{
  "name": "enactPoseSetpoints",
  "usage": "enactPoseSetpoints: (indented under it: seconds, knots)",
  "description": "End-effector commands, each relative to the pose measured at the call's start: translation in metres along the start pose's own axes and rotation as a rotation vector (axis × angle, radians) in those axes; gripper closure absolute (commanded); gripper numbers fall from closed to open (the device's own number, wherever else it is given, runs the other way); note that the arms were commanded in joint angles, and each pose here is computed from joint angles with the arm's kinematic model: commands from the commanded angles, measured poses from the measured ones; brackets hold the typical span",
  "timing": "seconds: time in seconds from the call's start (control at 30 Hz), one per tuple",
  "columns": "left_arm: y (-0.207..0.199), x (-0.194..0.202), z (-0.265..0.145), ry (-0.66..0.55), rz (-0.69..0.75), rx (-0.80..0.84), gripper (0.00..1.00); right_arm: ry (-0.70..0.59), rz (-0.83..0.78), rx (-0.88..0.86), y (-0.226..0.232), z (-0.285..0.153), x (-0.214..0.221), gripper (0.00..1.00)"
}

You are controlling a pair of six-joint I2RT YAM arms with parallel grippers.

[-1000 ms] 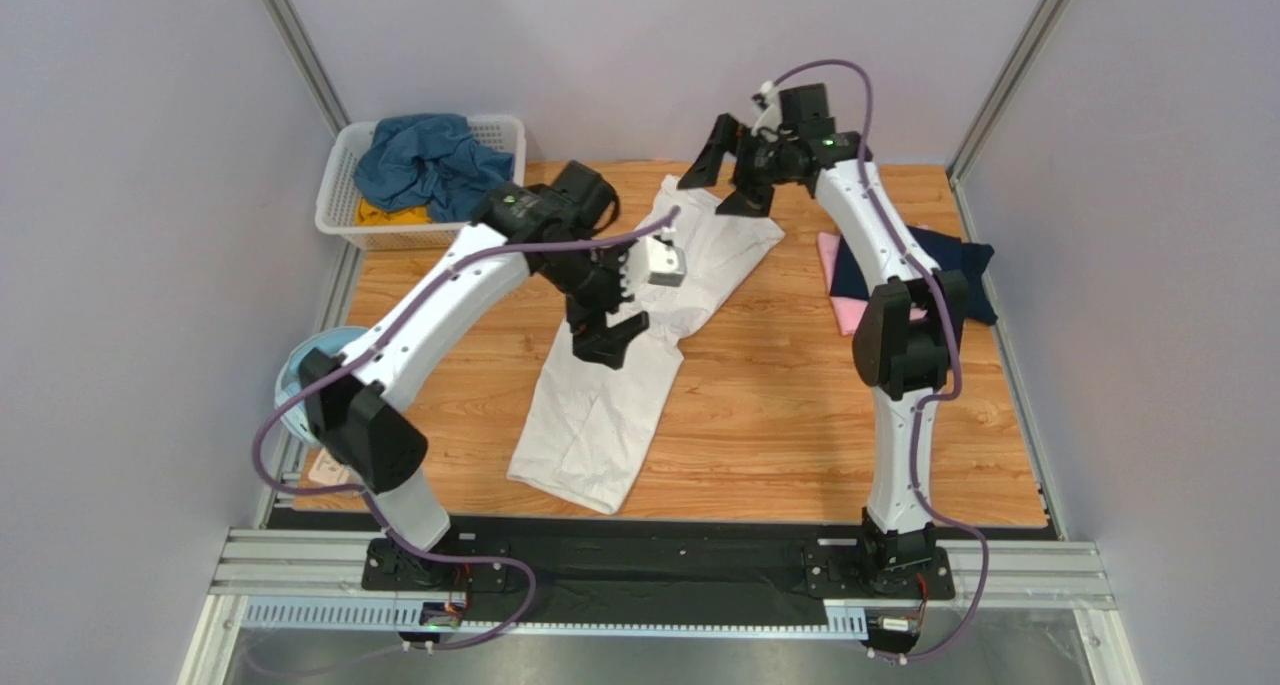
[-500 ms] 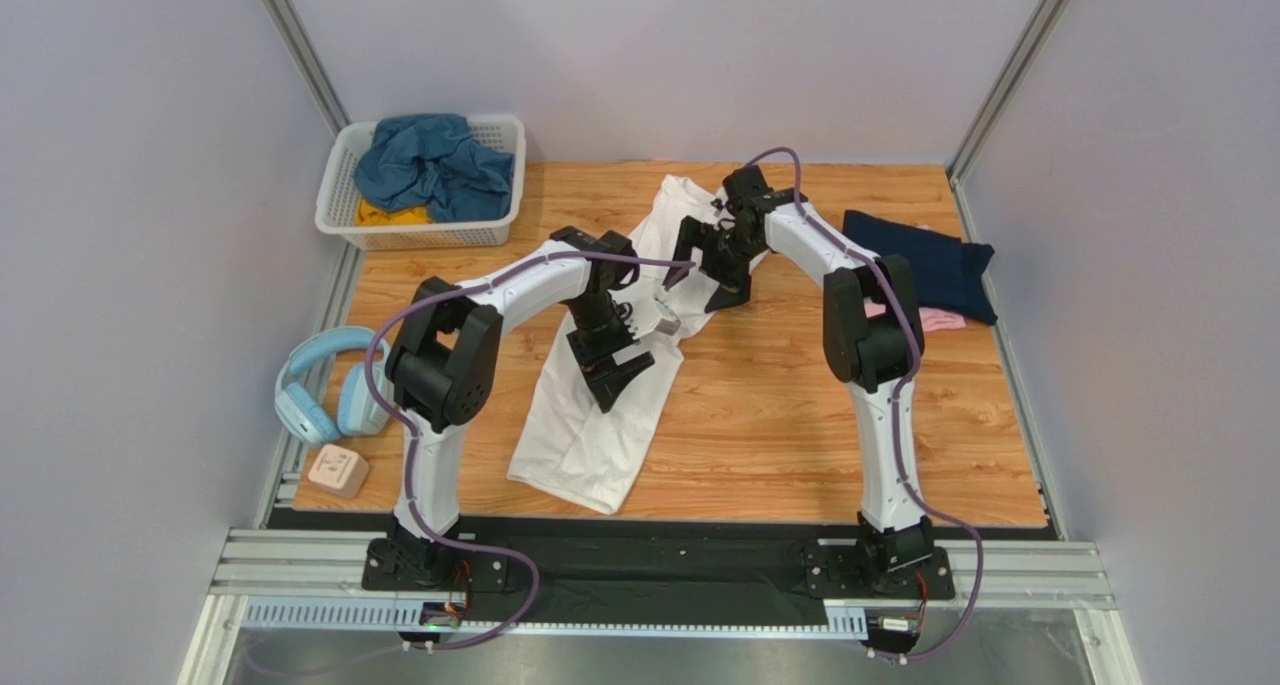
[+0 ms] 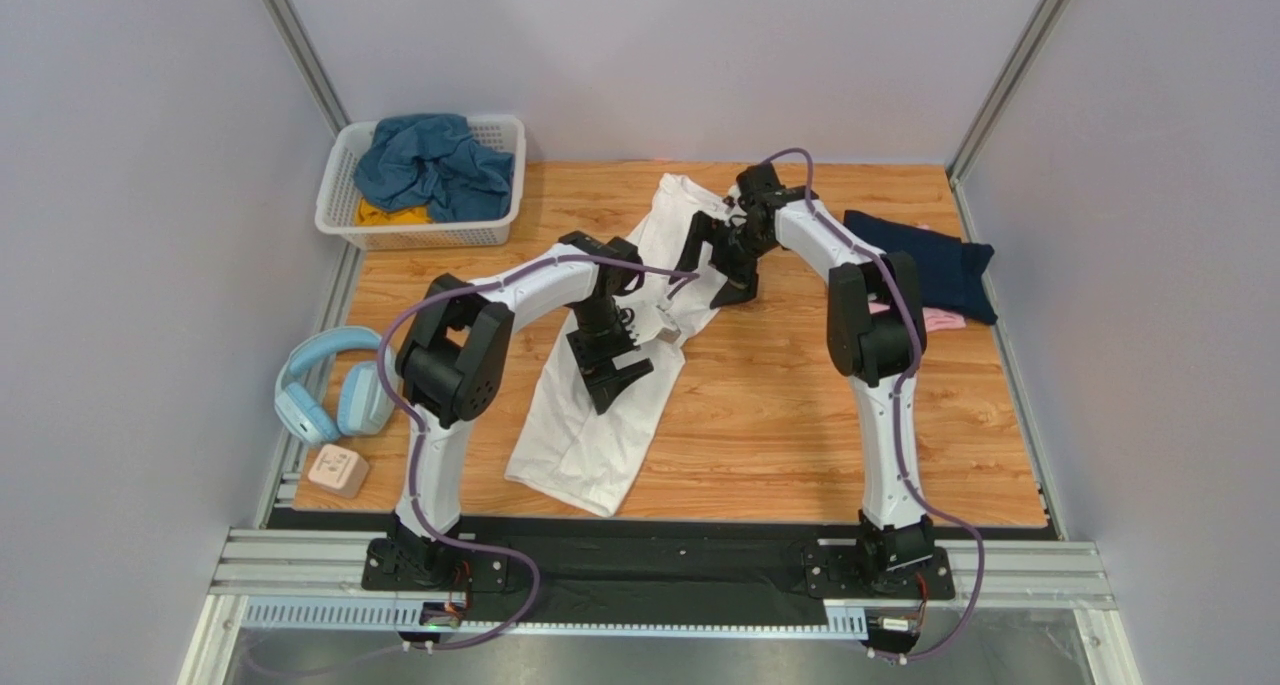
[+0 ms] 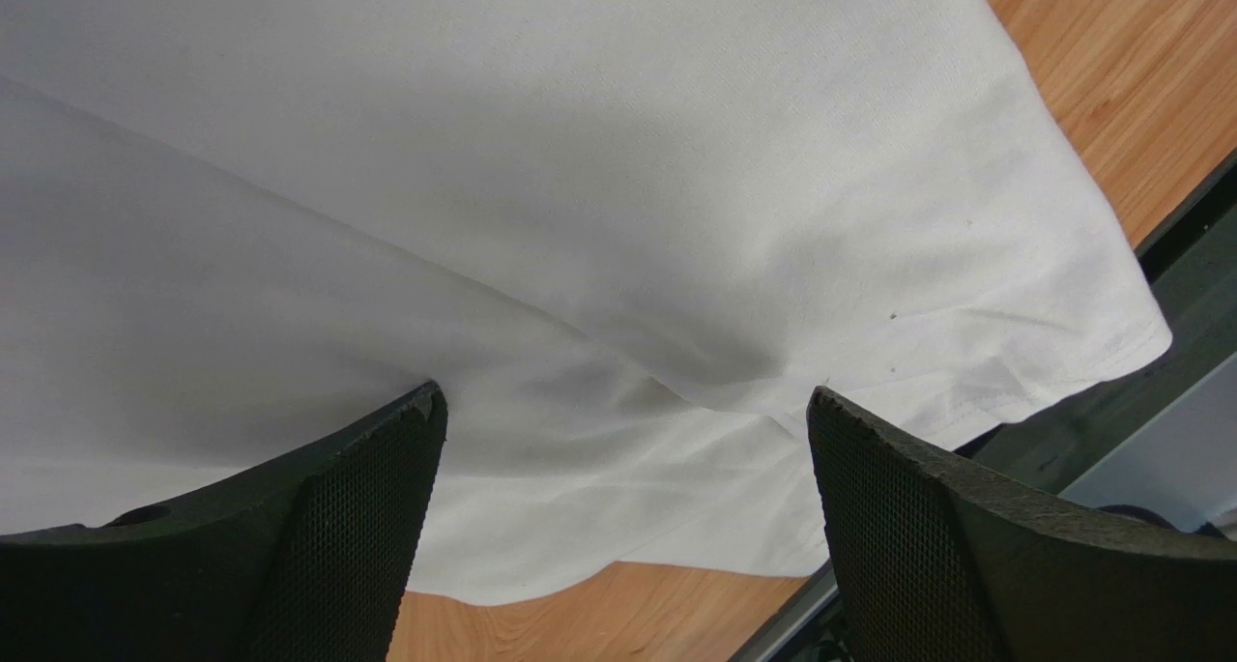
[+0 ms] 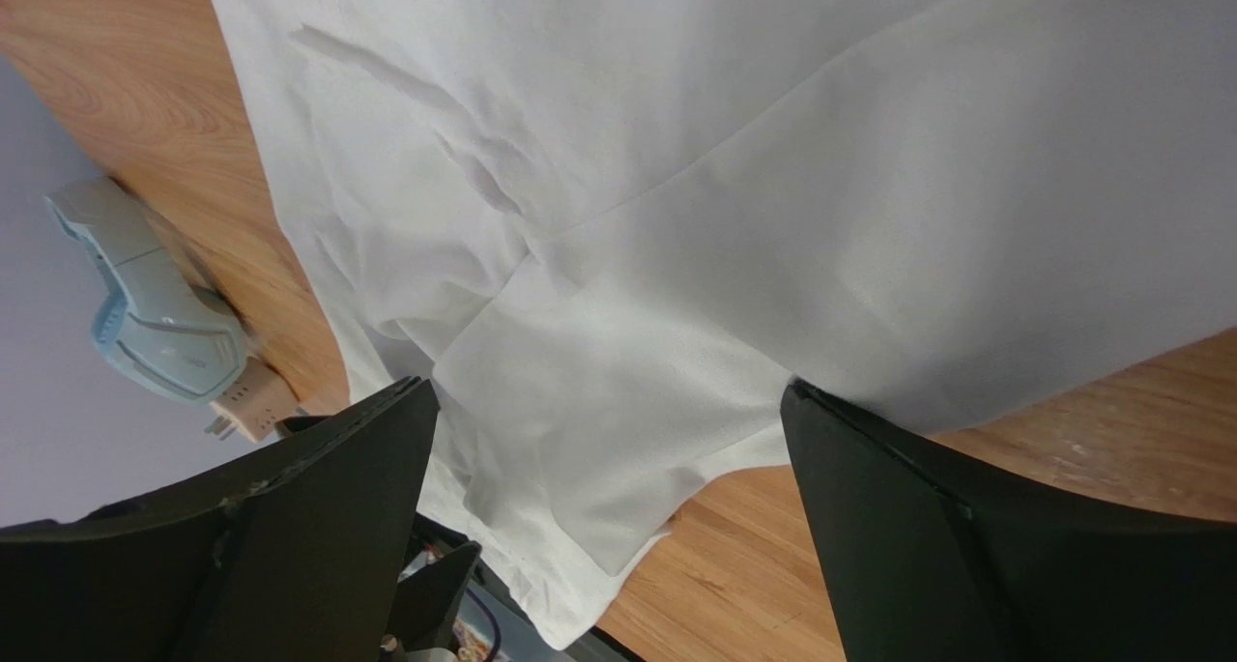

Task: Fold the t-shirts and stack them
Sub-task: Rotate the tshirt 80 degrees

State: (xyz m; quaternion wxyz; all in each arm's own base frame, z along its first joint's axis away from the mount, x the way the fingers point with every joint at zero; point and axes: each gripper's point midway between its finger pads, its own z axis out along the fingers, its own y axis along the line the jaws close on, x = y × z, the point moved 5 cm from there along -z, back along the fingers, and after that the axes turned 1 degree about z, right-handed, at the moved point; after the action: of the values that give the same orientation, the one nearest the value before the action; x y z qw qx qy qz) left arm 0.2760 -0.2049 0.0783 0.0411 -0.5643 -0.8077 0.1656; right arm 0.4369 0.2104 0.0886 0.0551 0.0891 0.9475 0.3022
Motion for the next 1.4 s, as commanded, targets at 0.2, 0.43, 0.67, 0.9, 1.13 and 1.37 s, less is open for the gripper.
enactPoseSetpoints:
  seconds: [0.2, 0.43, 0.67, 0.9, 1.13, 1.37]
  knots:
    - [-0.030, 0.000, 0.021, 0.092, 0.116, 0.058, 0.00, -0.058, 0.134, -0.047, -0.057, -0.002, -0.068, 0.00]
    - [-0.052, -0.014, 0.028, 0.107, 0.169, 0.116, 0.00, -0.078, 0.105, -0.147, -0.042, 0.003, -0.096, 0.00]
    - [-0.061, -0.043, 0.021, 0.042, 0.190, 0.187, 0.00, -0.074, 0.089, -0.210, -0.033, -0.012, -0.095, 0.00]
    - [-0.073, -0.066, -0.017, -0.100, 0.198, 0.232, 0.00, -0.120, 0.077, -0.332, -0.002, -0.064, -0.102, 0.00]
    - [-0.069, -0.069, -0.132, -0.443, 0.146, 0.219, 0.00, -0.140, 0.009, -0.473, 0.044, -0.101, -0.085, 0.00]
    - [-0.039, -0.016, -0.199, -0.722, 0.008, 0.088, 0.00, -0.059, -0.065, -0.445, 0.081, -0.096, -0.031, 0.00]
